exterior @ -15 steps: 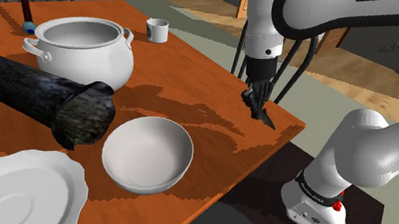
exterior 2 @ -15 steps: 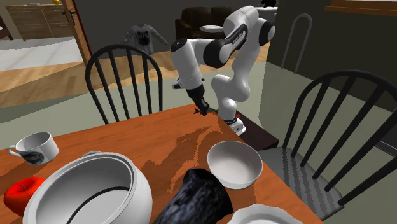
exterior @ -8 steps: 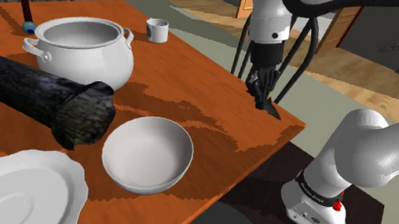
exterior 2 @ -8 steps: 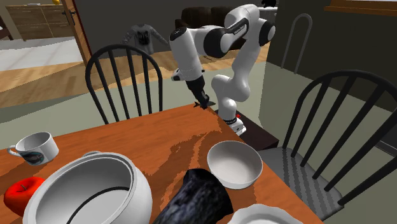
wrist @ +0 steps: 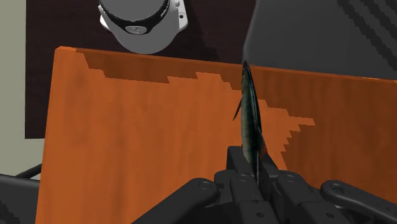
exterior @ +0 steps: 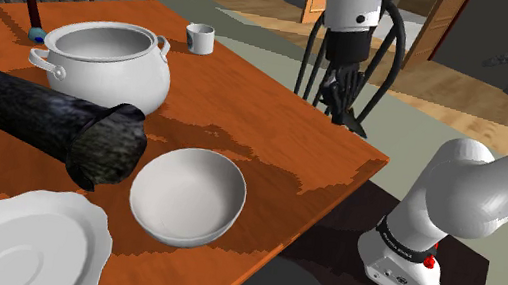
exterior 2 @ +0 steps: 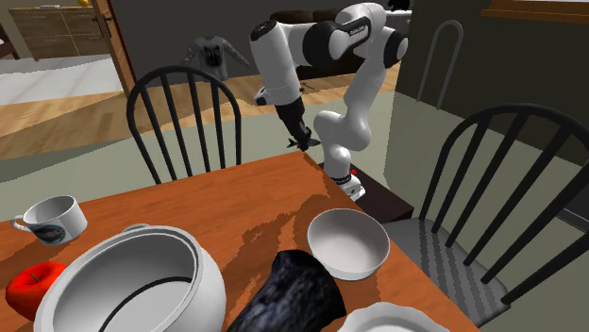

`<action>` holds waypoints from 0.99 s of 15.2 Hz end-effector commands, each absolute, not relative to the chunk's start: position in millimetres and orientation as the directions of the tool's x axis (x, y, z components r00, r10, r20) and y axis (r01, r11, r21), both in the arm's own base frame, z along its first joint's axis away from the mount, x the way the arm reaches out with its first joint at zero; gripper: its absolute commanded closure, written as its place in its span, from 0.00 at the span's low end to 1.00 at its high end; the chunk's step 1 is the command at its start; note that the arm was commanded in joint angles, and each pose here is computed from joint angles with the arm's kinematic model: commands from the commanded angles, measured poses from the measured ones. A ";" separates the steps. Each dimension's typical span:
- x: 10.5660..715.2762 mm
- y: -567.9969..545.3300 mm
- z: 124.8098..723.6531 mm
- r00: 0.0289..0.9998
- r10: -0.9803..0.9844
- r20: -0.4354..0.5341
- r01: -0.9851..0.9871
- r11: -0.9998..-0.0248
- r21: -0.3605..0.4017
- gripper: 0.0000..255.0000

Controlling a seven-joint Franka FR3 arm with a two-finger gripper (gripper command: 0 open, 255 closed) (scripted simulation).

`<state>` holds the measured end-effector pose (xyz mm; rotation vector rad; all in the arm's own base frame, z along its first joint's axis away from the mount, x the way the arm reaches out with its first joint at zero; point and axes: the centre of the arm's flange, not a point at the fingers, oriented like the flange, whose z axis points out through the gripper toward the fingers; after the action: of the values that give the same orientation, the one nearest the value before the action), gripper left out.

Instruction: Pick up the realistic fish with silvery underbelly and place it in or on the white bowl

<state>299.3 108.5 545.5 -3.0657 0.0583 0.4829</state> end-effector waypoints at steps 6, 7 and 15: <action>309.5 145.7 566.5 0.951 -0.031 -0.308 -0.043 -0.999 -0.031 1.00; 312.5 158.5 566.1 0.951 -0.031 -0.308 -0.043 -0.999 -0.031 1.00; 337.1 261.2 563.2 0.951 -0.031 -0.308 -0.043 -0.999 -0.031 1.00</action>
<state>332.0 245.1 563.5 -3.0672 0.0568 0.4824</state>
